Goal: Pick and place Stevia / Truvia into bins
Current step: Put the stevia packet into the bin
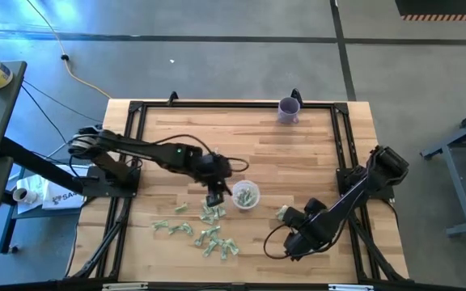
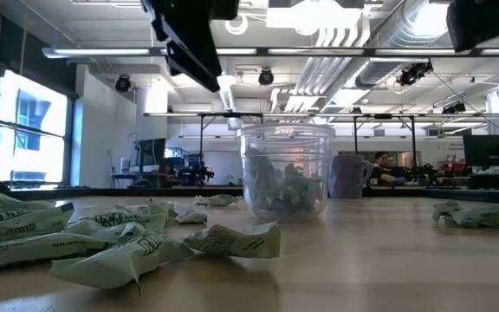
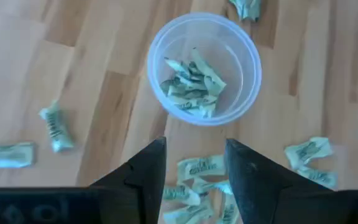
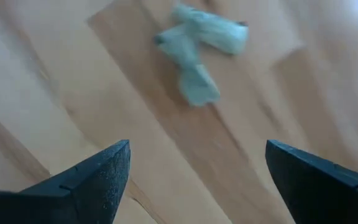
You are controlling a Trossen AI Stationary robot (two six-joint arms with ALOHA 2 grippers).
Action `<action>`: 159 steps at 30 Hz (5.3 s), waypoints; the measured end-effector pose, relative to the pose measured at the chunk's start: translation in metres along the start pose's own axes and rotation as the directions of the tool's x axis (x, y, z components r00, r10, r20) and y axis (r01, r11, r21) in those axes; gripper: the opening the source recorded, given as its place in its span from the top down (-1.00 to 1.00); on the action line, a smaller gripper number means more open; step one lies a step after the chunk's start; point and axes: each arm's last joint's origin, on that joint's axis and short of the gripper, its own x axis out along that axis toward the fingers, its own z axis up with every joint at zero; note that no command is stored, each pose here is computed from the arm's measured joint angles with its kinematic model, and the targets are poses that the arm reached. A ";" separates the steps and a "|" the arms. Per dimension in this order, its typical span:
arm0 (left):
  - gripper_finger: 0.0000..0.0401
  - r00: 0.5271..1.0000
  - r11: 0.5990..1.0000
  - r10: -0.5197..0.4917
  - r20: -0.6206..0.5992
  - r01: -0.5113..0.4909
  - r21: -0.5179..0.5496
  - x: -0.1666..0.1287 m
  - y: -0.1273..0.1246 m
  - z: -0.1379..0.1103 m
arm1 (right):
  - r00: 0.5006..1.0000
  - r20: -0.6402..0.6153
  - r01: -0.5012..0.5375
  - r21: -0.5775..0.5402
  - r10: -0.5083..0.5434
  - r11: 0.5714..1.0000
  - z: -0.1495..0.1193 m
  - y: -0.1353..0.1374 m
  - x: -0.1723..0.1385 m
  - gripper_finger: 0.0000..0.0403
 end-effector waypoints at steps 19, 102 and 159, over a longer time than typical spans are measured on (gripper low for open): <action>0.26 0.982 0.981 0.144 -0.118 -0.158 -0.115 -0.007 0.082 -0.014 | 1.000 0.012 -0.027 -0.020 0.027 0.999 0.012 -0.014 0.042 -0.78; 0.30 0.971 0.980 0.172 -0.167 -0.186 -0.069 -0.009 0.080 -0.020 | 0.925 0.109 -0.370 0.035 0.365 0.928 0.104 -0.022 -0.032 0.99; 0.31 0.919 0.757 0.258 -0.298 -0.384 -0.528 0.110 0.173 -0.021 | 0.986 0.167 0.010 -0.098 0.007 0.995 0.075 -0.049 -0.056 -0.52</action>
